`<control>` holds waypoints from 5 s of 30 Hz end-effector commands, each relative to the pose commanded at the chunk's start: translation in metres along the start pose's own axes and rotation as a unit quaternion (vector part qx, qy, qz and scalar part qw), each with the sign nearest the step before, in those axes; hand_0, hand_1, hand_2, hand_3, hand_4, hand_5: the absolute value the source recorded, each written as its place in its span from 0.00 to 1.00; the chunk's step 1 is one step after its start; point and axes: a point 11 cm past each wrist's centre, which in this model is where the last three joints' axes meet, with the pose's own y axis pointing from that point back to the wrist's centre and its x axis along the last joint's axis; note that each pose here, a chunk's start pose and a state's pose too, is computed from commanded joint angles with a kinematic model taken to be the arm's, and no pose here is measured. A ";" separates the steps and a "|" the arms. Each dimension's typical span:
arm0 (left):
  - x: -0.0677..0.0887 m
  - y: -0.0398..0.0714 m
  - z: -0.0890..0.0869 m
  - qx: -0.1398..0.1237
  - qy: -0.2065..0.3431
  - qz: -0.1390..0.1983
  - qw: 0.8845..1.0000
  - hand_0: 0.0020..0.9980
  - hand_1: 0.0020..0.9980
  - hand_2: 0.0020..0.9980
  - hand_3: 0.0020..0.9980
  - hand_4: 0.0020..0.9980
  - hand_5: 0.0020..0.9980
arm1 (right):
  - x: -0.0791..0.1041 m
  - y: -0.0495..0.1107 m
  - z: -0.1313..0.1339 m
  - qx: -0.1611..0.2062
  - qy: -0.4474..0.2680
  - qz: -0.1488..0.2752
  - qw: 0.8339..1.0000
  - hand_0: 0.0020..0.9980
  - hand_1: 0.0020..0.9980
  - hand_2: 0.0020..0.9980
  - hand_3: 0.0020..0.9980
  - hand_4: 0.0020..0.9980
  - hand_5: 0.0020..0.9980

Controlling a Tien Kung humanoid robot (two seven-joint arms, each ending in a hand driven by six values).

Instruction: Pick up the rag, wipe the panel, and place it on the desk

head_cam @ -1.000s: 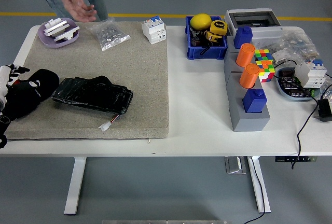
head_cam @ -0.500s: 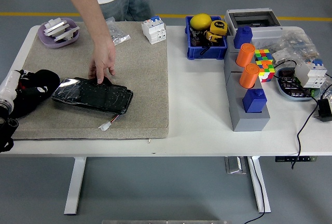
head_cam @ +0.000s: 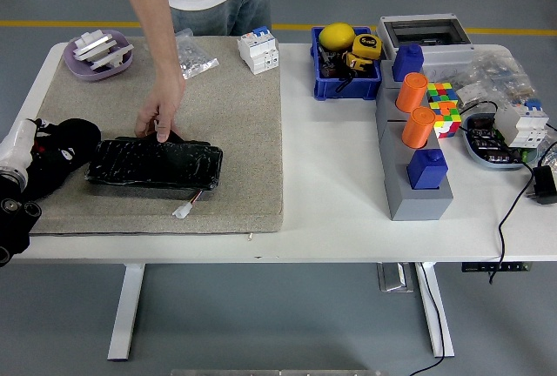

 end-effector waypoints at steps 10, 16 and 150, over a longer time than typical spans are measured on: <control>-0.002 0.002 -0.009 0.014 0.009 0.009 1.000 0.22 0.53 0.65 0.50 0.00 0.00 | 0.002 0.000 -0.001 0.001 -0.002 0.003 1.000 0.77 0.32 0.66 0.62 1.00 0.54; -0.003 0.003 -0.011 0.014 0.010 0.012 1.000 0.21 0.53 0.64 0.45 0.00 0.00 | 0.003 0.000 0.000 0.000 -0.002 0.004 1.000 0.77 0.32 0.66 0.62 1.00 0.53; -0.057 0.084 0.074 -0.138 -0.013 0.018 0.990 0.23 0.46 0.58 0.43 0.00 0.00 | 0.010 0.001 -0.002 0.002 -0.015 0.006 1.000 0.76 0.31 0.66 0.63 1.00 0.55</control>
